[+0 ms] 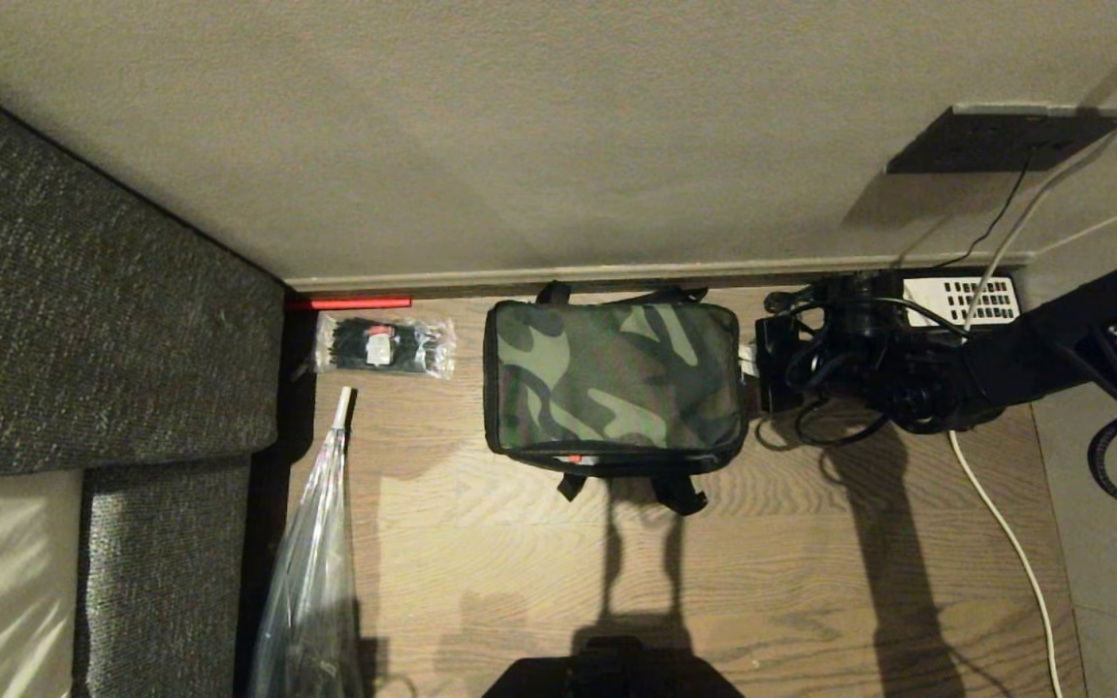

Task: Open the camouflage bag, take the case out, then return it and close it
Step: Open the top of the storage box

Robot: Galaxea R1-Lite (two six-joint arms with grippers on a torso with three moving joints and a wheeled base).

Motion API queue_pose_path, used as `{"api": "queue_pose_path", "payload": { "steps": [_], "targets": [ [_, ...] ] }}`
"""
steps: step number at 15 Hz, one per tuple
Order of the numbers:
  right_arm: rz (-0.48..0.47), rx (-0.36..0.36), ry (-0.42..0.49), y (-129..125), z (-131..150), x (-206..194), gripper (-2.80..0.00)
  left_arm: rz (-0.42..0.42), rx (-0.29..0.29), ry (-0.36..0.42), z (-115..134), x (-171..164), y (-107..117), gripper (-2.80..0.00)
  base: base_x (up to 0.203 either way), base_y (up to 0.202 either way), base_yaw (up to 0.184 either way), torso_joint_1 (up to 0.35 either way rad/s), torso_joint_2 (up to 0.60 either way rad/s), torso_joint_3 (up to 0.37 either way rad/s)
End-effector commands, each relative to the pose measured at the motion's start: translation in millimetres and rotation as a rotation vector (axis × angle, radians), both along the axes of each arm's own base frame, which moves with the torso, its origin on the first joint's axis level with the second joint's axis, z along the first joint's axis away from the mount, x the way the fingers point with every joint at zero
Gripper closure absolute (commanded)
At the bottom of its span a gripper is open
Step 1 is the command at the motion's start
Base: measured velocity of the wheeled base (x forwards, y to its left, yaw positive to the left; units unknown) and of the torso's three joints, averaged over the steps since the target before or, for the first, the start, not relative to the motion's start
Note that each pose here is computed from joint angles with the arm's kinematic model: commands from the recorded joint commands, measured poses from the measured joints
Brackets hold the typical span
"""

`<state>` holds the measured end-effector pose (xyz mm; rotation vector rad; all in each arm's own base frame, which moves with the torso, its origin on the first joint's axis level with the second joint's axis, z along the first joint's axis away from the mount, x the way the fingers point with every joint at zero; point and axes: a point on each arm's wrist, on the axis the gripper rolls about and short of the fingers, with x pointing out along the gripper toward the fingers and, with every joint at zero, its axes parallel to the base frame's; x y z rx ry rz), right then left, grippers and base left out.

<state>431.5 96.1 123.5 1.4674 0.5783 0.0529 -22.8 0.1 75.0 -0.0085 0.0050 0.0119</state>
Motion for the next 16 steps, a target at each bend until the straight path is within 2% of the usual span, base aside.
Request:
{"api": "queue_pose_path", "payload": {
  "steps": [1,4,6,8,11,16],
  "targets": [
    [0.010,-0.035,-0.041,-1,4,1,0.00,0.000,-0.001,0.001,-1,0,0,0.00,0.000,0.000,0.000,0.000,0.00,0.000],
    [0.010,-0.035,-0.041,-1,4,1,0.00,0.000,-0.001,0.001,-1,0,0,0.00,0.000,0.000,0.000,0.000,0.00,0.000],
    [0.005,-0.044,-0.115,-5,11,4,0.00,0.000,-0.001,0.001,-1,0,0,0.00,0.000,0.000,0.000,0.000,0.00,0.000],
    [0.005,-0.044,-0.115,-5,11,4,0.00,0.000,-0.001,0.001,-1,0,0,0.00,0.000,0.000,0.000,0.000,0.00,0.000],
    [0.013,-0.080,-0.187,-7,16,5,0.00,0.000,-0.001,0.001,-1,0,0,0.00,0.000,0.000,0.000,0.000,0.00,0.000],
    [0.013,-0.085,-0.203,-7,17,6,0.00,0.000,-0.001,0.001,-1,0,0,0.00,0.000,0.000,0.000,0.000,0.00,0.000]
  ]
}}
